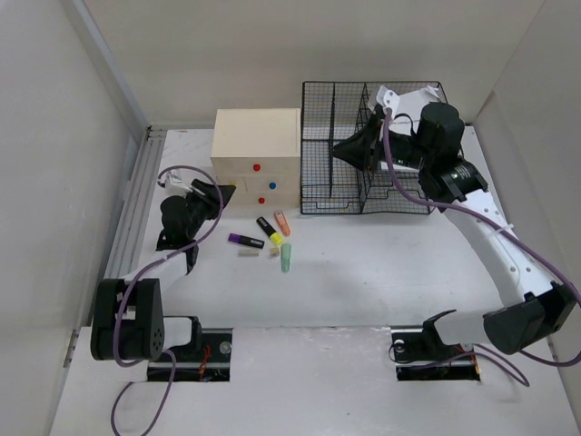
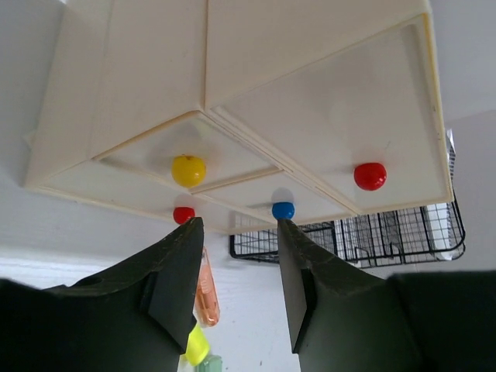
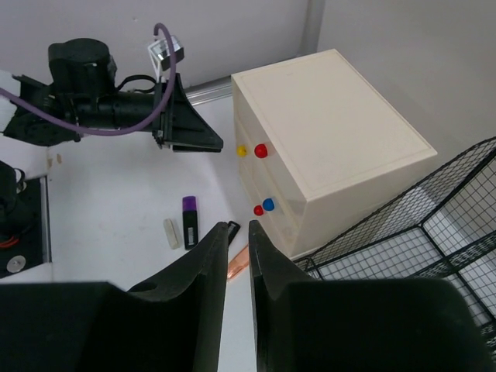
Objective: Organize the desk
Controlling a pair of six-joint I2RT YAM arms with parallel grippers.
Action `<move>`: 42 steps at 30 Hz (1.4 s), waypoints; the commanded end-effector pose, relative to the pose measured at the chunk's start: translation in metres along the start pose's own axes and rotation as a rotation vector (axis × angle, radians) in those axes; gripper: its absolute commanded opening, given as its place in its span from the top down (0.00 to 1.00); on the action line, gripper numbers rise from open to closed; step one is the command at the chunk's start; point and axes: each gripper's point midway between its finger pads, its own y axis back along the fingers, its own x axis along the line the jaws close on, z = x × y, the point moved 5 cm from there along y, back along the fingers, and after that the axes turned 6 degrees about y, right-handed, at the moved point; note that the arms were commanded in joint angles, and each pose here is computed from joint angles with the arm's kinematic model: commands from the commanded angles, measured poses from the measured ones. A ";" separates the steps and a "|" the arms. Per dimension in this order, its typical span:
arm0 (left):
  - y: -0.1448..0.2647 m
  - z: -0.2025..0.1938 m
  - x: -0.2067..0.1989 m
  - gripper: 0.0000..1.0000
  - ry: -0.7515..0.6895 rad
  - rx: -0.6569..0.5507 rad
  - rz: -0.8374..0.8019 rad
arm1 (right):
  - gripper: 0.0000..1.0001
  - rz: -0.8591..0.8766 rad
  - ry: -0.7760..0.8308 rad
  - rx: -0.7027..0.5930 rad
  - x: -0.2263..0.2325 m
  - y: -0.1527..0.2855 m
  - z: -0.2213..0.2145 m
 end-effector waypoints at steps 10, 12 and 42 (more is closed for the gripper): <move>-0.025 0.013 -0.018 0.57 -0.009 0.004 -0.101 | 0.75 0.000 0.041 -0.059 0.003 0.008 0.013; -0.025 0.014 -0.015 0.57 -0.013 -0.007 -0.080 | 0.74 0.000 0.041 -0.059 0.003 0.008 0.013; -0.055 0.019 0.023 0.96 -0.024 -0.034 0.093 | 0.72 0.012 0.028 -0.048 0.003 0.008 0.003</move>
